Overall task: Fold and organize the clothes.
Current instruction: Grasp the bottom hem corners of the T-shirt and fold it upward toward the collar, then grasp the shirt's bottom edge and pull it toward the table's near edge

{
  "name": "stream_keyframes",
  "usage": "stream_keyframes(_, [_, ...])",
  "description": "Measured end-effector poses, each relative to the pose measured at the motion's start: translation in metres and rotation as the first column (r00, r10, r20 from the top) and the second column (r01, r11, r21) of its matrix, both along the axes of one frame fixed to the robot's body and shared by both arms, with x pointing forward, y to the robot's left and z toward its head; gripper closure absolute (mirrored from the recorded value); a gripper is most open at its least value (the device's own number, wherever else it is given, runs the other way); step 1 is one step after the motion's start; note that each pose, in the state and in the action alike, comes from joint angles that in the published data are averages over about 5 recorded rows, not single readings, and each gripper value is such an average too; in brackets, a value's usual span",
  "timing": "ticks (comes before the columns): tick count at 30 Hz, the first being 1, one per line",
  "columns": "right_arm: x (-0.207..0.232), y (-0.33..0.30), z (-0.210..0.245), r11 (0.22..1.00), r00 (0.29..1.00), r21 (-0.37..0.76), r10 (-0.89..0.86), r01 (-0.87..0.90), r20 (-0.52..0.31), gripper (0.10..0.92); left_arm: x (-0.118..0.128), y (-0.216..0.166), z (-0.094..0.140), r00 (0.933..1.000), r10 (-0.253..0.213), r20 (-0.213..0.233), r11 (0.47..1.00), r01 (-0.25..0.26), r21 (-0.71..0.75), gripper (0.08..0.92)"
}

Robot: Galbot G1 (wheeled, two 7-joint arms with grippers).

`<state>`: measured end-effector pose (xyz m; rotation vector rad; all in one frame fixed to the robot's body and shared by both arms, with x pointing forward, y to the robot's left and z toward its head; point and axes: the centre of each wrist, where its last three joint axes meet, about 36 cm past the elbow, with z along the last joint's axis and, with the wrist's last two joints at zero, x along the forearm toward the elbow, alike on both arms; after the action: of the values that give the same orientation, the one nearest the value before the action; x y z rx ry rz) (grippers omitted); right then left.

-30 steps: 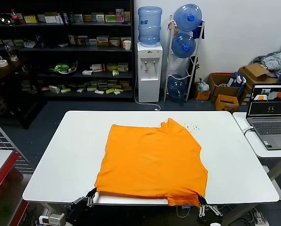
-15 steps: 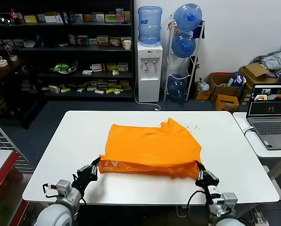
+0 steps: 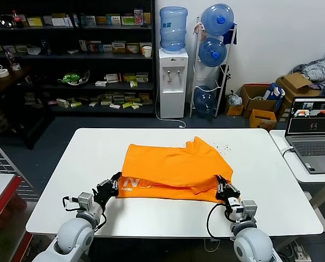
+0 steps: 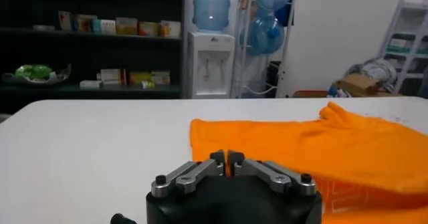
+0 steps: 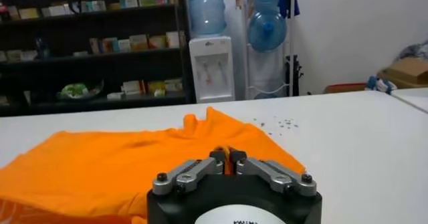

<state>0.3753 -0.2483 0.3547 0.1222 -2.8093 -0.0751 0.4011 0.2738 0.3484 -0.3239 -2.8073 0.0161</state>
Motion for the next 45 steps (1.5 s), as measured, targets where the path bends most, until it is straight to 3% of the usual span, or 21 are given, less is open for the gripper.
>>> stream_keyframes(8, [-0.015, -0.014, -0.002, 0.997, 1.000, -0.075, 0.018, -0.018, 0.001, 0.416, -0.015, 0.004, 0.001, 0.9999, 0.010, -0.014, 0.999, -0.009, 0.044, 0.515])
stream_keyframes(14, [-0.042, -0.029, -0.009, 0.994, 0.999, -0.108, 0.014, -0.019, -0.051, 0.249, -0.038, -0.001, -0.005, 0.9992, -0.001, -0.040, 0.999, 0.003, 0.038, 0.342])
stream_keyframes(20, [-0.056, -0.036, -0.015, 0.994, 0.994, -0.105, 0.001, -0.012, -0.108, 0.201, -0.049, -0.008, -0.016, 0.9980, -0.004, -0.063, 1.000, 0.006, 0.023, 0.195])
stream_keyframes(30, [-0.051, -0.044, -0.017, 0.997, 0.988, -0.083, -0.020, 0.007, -0.154, 0.200, -0.045, -0.007, -0.028, 0.9945, 0.009, -0.105, 1.000, -0.006, 0.021, 0.177])
stream_keyframes(41, [-0.037, -0.047, -0.016, 0.998, 0.983, -0.065, -0.038, 0.027, -0.180, 0.202, -0.033, -0.004, -0.023, 0.9864, 0.028, -0.162, 1.000, -0.026, 0.012, 0.188])
stream_keyframes(45, [-0.033, -0.047, -0.017, 0.998, 0.980, -0.054, -0.039, 0.029, -0.195, 0.271, -0.030, -0.002, -0.024, 0.9821, 0.033, -0.186, 0.999, -0.031, 0.012, 0.226])
